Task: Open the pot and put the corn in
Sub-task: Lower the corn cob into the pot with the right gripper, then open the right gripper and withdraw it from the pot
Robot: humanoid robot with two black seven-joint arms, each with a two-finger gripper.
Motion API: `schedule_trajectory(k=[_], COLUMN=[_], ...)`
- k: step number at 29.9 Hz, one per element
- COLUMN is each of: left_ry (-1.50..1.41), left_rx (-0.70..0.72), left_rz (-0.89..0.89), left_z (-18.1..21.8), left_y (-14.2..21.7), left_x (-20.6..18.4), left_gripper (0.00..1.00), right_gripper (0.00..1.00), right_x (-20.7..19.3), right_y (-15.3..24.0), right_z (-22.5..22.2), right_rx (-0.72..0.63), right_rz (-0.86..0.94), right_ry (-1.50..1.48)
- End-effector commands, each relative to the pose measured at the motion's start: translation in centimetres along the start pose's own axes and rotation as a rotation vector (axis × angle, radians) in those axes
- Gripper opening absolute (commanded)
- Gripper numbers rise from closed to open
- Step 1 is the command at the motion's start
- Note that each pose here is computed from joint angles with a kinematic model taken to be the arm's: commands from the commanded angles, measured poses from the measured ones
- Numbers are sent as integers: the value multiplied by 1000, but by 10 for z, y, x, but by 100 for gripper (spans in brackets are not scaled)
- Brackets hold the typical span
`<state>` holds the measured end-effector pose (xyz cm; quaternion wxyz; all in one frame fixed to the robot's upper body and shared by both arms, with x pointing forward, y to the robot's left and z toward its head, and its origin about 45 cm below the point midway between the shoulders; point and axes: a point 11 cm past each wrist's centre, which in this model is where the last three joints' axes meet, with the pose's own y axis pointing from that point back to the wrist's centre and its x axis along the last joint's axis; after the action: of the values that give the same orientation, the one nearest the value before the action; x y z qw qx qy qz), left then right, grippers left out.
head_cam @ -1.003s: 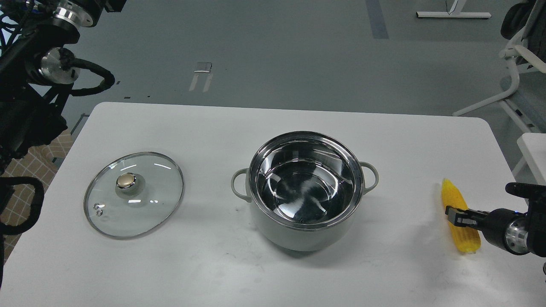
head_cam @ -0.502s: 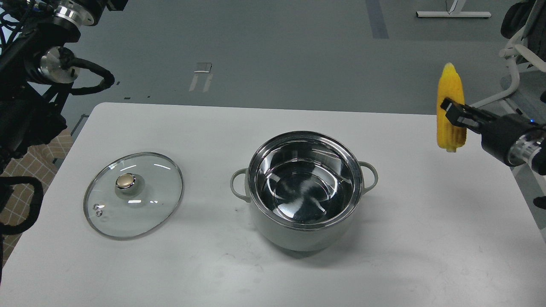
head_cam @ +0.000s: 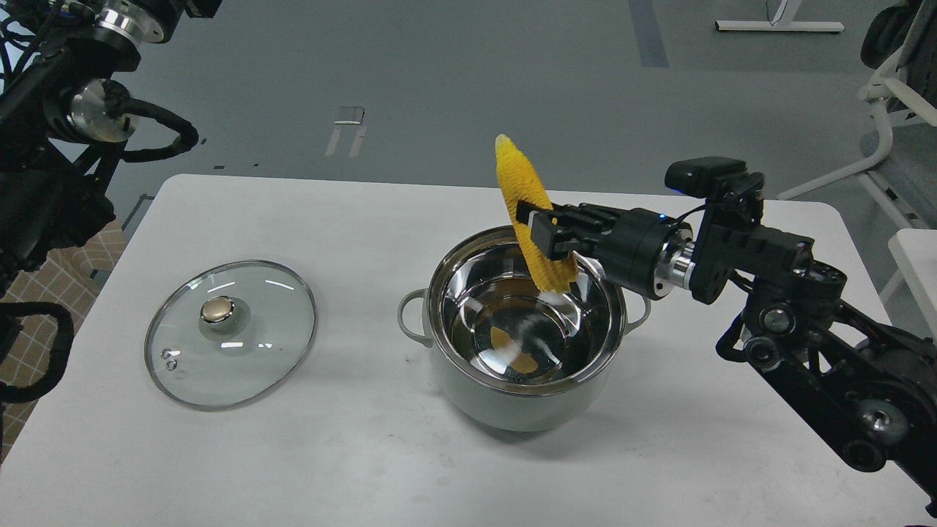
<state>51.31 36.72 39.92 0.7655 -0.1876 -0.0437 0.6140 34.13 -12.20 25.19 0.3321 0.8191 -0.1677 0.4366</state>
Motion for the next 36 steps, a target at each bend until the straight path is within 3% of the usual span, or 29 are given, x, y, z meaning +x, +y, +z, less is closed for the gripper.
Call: schedule_trajectory(k=[1,7,9,12,13,14,16,21,23,32,36], left_ry=[6,6,7,9,9,8,8,7,7,9,13], left_rx=[-1,-1,-2,-1,-3,-3,-1,-2,-1,-1,-2], left_rz=[-31,-32,-30,-32,-34,-31,-33,-34,-34,-38,-42], left_z=[2,2,2,1,2,2,1,2,2,2,1], left_y=[1,1,1,1,0,0,0,0,1,0,-1], left_x=[-1,-1,-1,-2,-3,-2,-3,-2,-2,-3,-5], left_gripper=[97,98,98,98,98,98,98,98,98,98,98], right_gripper=[0,0,8,22,31,48,64,82,93,96,99], right_x=[-12,-28,-29,-30,-32,-32,-31,-31,-31,-25,32], right_y=[1,15,18,19,19,19,19,18,17,17,17], right_z=[5,27,27,23,22,21,18,14,13,12,4], right_rx=[-26,-86,-87,-74,-71,-66,-55,-39,-37,-35,1], right_rz=[-51,-111,-113,-114,-116,-116,-113,-110,-109,-88,116], right_ry=[29,50,53,54,51,50,50,48,47,44,-32])
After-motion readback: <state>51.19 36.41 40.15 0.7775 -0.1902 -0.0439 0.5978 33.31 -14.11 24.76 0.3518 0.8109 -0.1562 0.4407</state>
